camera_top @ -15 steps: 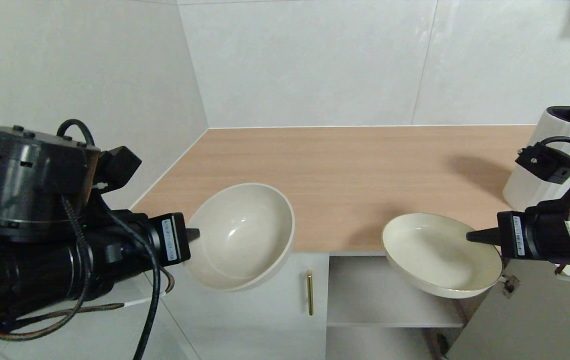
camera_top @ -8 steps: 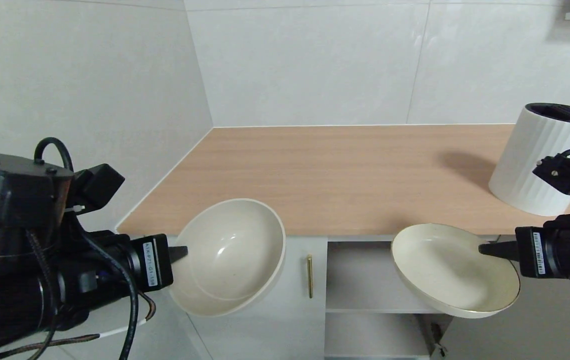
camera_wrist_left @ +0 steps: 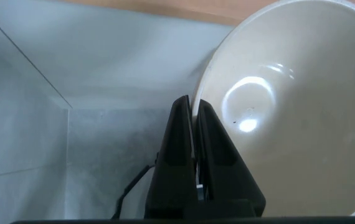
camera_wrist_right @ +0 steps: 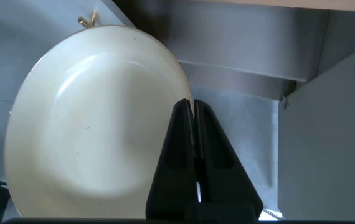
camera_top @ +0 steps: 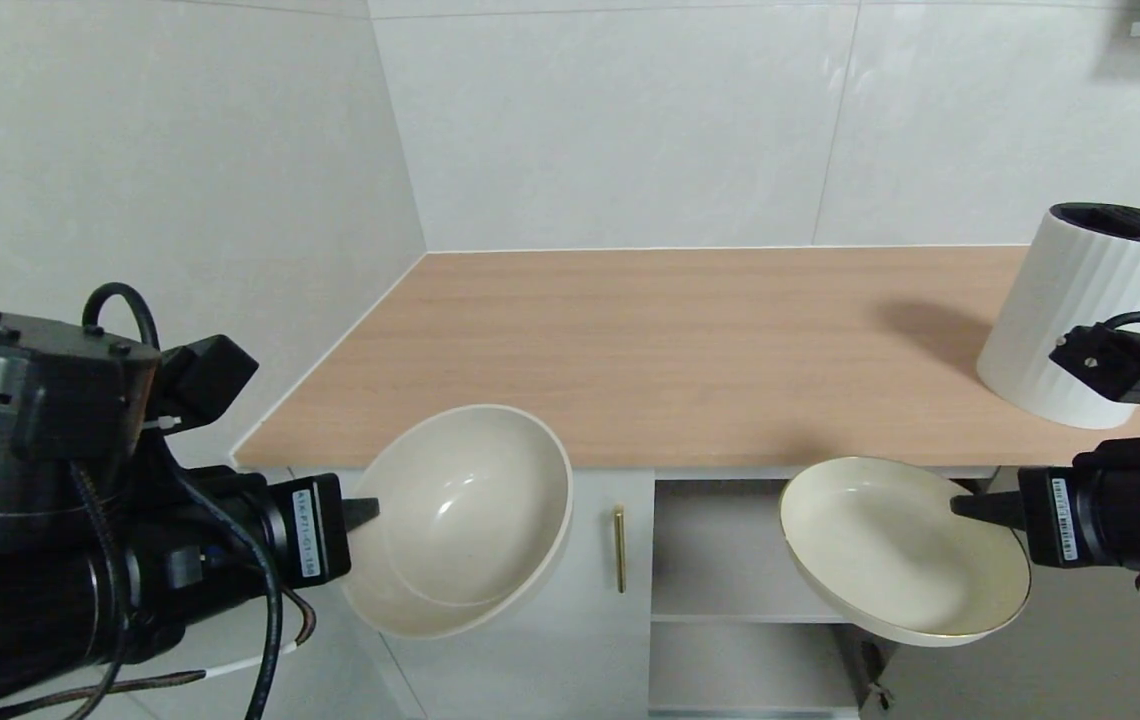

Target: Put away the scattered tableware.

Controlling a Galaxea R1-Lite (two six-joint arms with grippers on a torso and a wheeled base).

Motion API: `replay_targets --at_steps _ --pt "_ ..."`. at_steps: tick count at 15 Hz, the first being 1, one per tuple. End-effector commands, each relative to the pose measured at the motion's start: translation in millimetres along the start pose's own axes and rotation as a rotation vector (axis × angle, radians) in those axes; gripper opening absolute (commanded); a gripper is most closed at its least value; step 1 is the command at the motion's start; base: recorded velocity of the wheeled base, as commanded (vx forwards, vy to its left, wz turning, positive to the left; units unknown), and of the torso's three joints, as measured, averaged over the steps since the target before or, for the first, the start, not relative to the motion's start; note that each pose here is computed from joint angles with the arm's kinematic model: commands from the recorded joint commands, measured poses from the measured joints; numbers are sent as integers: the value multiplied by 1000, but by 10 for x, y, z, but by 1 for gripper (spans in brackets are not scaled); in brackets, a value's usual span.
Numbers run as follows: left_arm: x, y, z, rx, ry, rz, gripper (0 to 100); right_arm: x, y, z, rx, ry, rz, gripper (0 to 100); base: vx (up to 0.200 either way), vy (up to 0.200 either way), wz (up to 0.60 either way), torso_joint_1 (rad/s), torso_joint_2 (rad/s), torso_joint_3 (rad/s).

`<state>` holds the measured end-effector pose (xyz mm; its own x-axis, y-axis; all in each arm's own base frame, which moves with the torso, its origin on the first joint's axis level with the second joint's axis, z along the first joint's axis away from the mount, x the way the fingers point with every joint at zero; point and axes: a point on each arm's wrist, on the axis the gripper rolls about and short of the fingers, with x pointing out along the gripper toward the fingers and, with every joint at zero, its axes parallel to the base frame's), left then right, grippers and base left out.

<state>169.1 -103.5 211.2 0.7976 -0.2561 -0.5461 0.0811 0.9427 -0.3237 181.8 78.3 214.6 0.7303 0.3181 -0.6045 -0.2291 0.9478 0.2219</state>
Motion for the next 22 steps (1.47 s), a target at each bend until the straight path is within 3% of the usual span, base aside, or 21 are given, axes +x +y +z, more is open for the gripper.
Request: replay_targets --at_steps 1,15,22 --pt "24 -3 -9 2 8 3 0 74 -8 -29 0 26 -8 0 0 0 0 0 0 0" --pt "105 6 -59 11 40 23 0 185 -15 -66 -3 50 -13 0 0 0 0 -155 441 274" --pt "117 2 -64 13 45 24 0 225 -19 -77 -3 64 -19 0 0 0 0 -73 316 233"
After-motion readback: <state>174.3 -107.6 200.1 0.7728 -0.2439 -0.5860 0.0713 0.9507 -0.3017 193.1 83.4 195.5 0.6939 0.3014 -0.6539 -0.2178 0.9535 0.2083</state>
